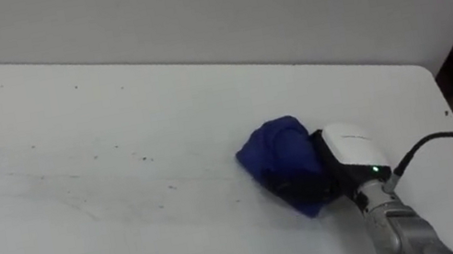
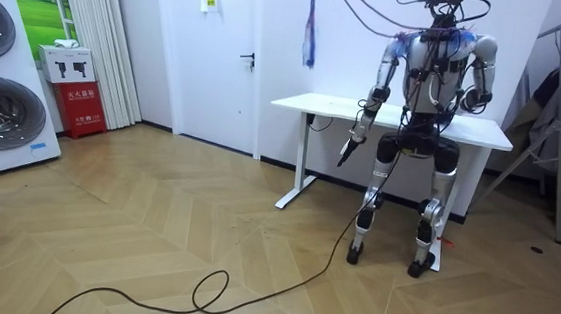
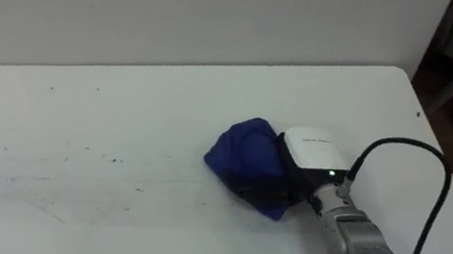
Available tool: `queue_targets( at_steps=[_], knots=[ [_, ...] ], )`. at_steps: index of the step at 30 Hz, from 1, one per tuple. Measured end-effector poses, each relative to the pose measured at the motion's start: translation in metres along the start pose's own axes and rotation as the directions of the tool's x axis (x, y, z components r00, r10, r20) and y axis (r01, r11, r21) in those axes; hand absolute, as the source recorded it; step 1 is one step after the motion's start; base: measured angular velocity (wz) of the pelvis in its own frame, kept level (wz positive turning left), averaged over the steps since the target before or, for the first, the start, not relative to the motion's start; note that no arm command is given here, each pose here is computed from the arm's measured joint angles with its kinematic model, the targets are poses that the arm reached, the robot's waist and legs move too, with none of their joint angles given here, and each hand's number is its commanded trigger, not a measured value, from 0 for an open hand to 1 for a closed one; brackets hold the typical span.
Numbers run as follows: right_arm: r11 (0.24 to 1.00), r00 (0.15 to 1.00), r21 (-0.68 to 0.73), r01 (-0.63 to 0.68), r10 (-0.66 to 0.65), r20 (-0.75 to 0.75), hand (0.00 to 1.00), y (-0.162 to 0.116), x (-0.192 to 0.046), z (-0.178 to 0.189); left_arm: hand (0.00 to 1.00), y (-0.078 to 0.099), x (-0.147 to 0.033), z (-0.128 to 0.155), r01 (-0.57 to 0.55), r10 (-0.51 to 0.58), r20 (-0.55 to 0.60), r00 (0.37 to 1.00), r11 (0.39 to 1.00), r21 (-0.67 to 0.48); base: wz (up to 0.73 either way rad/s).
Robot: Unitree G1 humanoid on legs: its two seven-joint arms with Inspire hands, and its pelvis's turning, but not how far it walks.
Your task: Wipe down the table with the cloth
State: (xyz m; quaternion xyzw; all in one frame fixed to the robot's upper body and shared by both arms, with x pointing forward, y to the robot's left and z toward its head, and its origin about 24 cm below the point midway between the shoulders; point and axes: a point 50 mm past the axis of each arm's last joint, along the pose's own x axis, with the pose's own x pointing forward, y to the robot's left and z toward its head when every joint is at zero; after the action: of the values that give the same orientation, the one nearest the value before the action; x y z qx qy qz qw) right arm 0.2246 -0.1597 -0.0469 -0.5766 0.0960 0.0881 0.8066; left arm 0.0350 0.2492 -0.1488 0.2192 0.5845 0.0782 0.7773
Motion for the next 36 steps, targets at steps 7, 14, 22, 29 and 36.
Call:
queue_targets(
  at_steps=[7,14,22,29,36],
  knots=[
    [0.996,1.0,0.081,0.026,-0.027,0.016,0.0,0.0,-0.01,-0.002,0.0,0.0,0.0,-0.001,0.003,-0.003,0.007,1.0,1.0,-0.028,0.0],
    [0.97,0.994,0.226,0.09,-0.073,-0.084,0.0,-0.013,-0.021,-0.031,0.0,0.004,-0.001,-0.002,-0.005,0.009,0.019,1.0,0.983,-0.185,0.0],
    [0.884,0.881,0.263,0.387,-0.27,-0.39,0.0,-0.068,-0.038,-0.112,0.0,0.026,-0.003,-0.022,-0.051,0.049,-0.015,0.999,0.965,-0.256,-0.09],
    [0.798,0.731,0.173,0.577,-0.41,-0.546,0.0,-0.103,-0.06,-0.155,0.0,0.039,-0.006,-0.036,-0.075,0.064,-0.047,0.997,0.95,-0.303,-0.1],
    [0.708,0.593,0.16,0.688,-0.423,-0.685,0.0,-0.104,-0.08,-0.182,0.0,0.043,-0.007,-0.043,-0.055,0.04,-0.054,0.998,0.946,-0.321,-0.14]
  ],
)
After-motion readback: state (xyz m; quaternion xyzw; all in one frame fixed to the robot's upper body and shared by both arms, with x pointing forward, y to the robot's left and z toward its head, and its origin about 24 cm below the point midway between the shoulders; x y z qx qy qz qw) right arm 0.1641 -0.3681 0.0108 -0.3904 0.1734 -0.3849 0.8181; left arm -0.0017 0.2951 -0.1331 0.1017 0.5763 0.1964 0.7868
